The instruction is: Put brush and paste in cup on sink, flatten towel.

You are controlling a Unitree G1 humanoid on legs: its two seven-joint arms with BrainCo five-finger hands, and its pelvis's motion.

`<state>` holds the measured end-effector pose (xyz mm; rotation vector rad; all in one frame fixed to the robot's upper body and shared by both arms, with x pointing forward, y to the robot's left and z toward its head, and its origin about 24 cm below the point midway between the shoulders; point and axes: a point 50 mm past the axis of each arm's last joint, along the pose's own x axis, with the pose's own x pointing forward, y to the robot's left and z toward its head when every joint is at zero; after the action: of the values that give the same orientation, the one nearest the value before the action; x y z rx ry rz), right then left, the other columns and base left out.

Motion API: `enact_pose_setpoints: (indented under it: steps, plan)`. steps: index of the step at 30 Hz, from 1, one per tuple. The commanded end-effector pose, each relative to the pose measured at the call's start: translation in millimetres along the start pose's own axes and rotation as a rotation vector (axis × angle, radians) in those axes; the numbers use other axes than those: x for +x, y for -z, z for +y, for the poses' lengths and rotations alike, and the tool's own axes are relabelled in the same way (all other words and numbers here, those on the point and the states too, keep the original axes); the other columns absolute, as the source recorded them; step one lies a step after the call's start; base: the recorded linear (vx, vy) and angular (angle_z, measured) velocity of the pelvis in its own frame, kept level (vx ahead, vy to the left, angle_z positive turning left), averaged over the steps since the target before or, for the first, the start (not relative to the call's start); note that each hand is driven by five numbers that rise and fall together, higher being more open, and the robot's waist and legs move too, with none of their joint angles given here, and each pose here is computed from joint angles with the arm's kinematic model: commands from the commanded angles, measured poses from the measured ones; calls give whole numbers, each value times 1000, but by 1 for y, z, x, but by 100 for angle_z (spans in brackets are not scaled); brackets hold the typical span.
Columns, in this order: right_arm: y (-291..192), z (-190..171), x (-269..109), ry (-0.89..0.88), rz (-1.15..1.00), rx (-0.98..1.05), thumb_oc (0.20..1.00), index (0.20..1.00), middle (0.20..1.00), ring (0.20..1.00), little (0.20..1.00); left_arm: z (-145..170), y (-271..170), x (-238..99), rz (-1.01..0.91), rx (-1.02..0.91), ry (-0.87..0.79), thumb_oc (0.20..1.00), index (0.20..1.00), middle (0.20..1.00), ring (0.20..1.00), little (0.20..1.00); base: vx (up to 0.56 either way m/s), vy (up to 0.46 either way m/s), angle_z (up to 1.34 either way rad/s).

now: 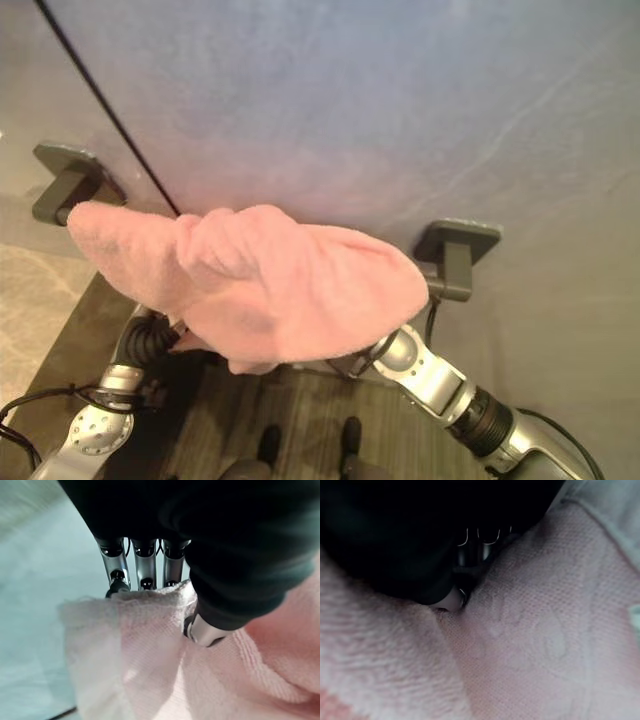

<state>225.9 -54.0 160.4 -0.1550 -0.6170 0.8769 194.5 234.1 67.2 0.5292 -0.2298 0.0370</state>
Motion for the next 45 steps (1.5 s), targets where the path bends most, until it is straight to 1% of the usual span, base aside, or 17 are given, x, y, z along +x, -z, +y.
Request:
enact_pose_setpoints:
  steps: [1,10,15,16,17,18,20,21,22,26,28,30,33,34,40,42,45]
  plan:
    - [-16,-9,3,56,-96,-20,200,200,200,200,200,1,-10,9,-85,29,33,200,200,200,200,200,2,1,3]
    - [66,-12,-66,216,375,-45,200,200,200,200,200,-37,34,-3,115,70,268,200,200,200,200,200,8,14,-5]
    - [83,-11,-91,278,495,-59,200,200,200,200,200,-47,42,-7,155,53,313,200,200,200,200,200,20,22,-16]
    - [91,-10,-99,292,543,-53,322,322,322,322,322,-49,49,-9,187,51,320,200,200,200,200,200,20,4,-8]
    - [100,-7,-106,298,601,-43,821,821,821,821,821,-52,54,-12,217,46,337,200,200,200,200,200,17,2,-20]
    - [110,-4,-112,305,650,-31,1000,1000,1000,1000,1000,-55,57,-13,231,51,346,200,200,200,200,200,17,-1,-24]
    - [134,3,-130,356,785,13,1000,1000,1000,1000,1000,-61,74,-20,315,80,362,200,200,200,200,200,12,0,-14]
    - [138,4,-132,363,807,32,1000,1000,1000,1000,1000,-61,81,-25,355,95,365,536,536,536,536,536,5,-1,-4]
    - [139,5,-134,371,811,53,1000,1000,1000,1000,1000,-61,84,-27,376,108,366,1000,1000,1000,1000,1000,12,-1,-6]
    - [156,13,-160,462,941,153,1000,1000,1000,1000,1000,-61,105,-45,509,144,350,1000,1000,1000,1000,1000,12,-3,-10]
    - [165,9,-194,625,1066,173,1000,1000,1000,1000,1000,-59,127,-66,675,155,290,1000,1000,1000,1000,1000,0,0,0]
    - [146,-11,-195,638,991,20,1000,1000,1000,1000,1000,-47,122,-58,577,288,286,1000,1000,1000,1000,1000,0,0,0]
    - [127,-17,-201,599,957,-97,1000,1000,1000,1000,1000,-40,124,-66,610,273,234,1000,1000,1000,1000,1000,12,-6,-1]
    - [98,-27,-219,652,927,-225,1000,1000,1000,1000,1000,-20,118,-72,586,301,121,1000,1000,1000,1000,1000,37,-17,4]
    - [41,-48,-247,936,833,-396,1000,1000,1000,1000,1000,44,86,-74,457,369,-218,1000,1000,1000,1000,1000,8,-2,2]
    - [2,-61,-246,936,754,-589,1000,1000,1000,1000,1000,75,62,-75,355,389,-382,1000,1000,1000,1000,1000,0,34,-2]
    - [-7,-69,-238,952,692,-641,1000,1000,1000,1000,1000,85,50,-70,295,411,-425,1000,1000,1000,1000,1000,-23,52,-2]
